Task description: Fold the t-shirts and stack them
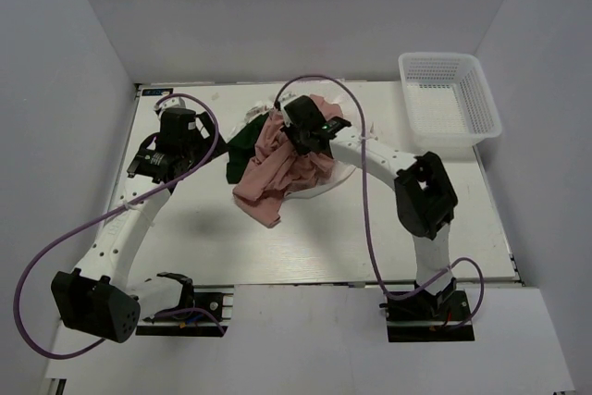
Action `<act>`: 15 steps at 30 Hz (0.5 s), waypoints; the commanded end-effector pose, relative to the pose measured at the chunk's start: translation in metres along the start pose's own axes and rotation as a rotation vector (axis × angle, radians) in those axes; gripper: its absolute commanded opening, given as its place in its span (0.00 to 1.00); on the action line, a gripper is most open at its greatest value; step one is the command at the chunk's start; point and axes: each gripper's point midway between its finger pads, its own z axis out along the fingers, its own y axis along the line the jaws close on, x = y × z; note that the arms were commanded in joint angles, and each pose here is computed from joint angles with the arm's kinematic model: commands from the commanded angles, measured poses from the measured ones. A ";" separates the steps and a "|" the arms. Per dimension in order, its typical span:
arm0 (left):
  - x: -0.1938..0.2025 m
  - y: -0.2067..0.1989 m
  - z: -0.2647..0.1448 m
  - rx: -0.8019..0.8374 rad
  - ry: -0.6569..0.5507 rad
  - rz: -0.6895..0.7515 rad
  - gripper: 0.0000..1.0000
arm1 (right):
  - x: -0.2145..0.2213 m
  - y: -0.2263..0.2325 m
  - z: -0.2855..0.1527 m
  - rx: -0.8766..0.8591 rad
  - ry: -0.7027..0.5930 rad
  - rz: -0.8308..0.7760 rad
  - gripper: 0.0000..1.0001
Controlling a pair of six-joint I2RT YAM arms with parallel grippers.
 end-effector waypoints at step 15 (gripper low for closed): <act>-0.007 0.000 -0.006 -0.006 -0.028 -0.007 1.00 | -0.181 -0.259 -0.353 0.860 -0.781 0.217 0.00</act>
